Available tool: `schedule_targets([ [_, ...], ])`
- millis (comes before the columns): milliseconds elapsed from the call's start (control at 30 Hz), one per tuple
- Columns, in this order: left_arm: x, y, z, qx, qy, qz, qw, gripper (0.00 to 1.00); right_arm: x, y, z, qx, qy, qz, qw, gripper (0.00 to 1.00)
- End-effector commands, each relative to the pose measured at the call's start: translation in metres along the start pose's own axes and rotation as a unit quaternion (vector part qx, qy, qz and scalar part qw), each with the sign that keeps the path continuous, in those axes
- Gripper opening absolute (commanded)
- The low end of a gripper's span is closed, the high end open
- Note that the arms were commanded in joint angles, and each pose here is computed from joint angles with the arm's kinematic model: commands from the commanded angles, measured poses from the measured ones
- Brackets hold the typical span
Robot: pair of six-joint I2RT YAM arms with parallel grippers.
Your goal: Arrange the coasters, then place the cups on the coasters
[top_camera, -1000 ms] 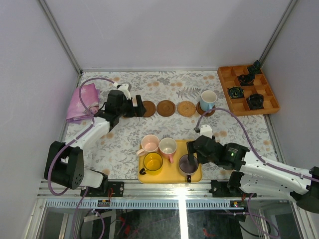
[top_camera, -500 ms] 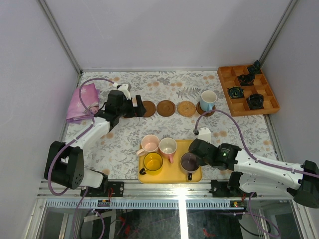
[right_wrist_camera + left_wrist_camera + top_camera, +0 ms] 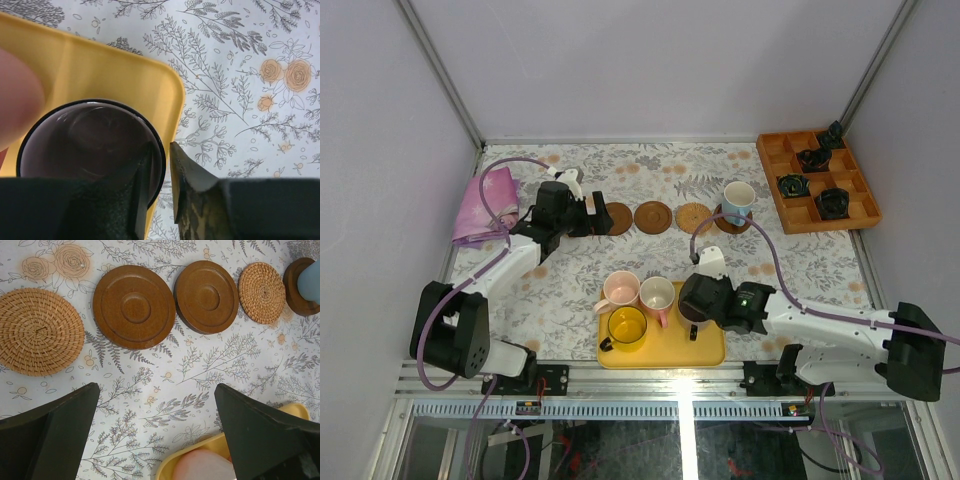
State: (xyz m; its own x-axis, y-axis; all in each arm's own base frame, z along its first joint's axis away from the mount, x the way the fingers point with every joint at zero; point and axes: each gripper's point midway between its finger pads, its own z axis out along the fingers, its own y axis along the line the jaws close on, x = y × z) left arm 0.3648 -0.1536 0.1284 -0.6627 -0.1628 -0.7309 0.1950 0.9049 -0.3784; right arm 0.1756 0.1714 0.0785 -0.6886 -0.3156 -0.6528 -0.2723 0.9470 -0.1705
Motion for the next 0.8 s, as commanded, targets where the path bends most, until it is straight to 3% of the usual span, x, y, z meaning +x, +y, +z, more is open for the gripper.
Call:
schedule_targets([
  [0, 0.001, 0.004, 0.002, -0.004, -0.004, -0.006, 1.000, 1.00, -0.017, -0.012, 0.014, 0.032, -0.030, -0.030, 0.999, 0.33],
  [100, 0.002, 0.005, 0.003, -0.005, -0.003, -0.008, 1.000, 1.00, -0.028, -0.014, 0.018, 0.032, -0.045, -0.025, 0.998, 0.52],
  [167, 0.002, 0.005, 0.004, -0.005, -0.003, -0.007, 1.000, 1.00, -0.036, -0.015, 0.018, 0.033, -0.056, -0.021, 0.998, 0.71],
  [267, 0.001, 0.004, 0.004, -0.005, -0.003, -0.007, 1.000, 1.00, -0.050, -0.020, 0.009, 0.041, -0.071, -0.008, 0.997, 0.84],
  [533, 0.002, 0.004, 0.003, -0.002, -0.001, -0.005, 1.000, 1.00, -0.082, -0.030, -0.045, -0.007, -0.115, 0.084, 0.990, 0.94],
  [600, 0.002, 0.003, 0.003, -0.001, 0.001, -0.004, 1.000, 1.00, -0.077, -0.025, -0.054, -0.039, -0.103, 0.109, 0.988, 1.00],
  [767, 0.001, 0.004, 0.003, -0.005, -0.001, 0.001, 1.000, 1.00, -0.043, 0.006, -0.066, -0.109, -0.043, 0.134, 0.984, 1.00],
])
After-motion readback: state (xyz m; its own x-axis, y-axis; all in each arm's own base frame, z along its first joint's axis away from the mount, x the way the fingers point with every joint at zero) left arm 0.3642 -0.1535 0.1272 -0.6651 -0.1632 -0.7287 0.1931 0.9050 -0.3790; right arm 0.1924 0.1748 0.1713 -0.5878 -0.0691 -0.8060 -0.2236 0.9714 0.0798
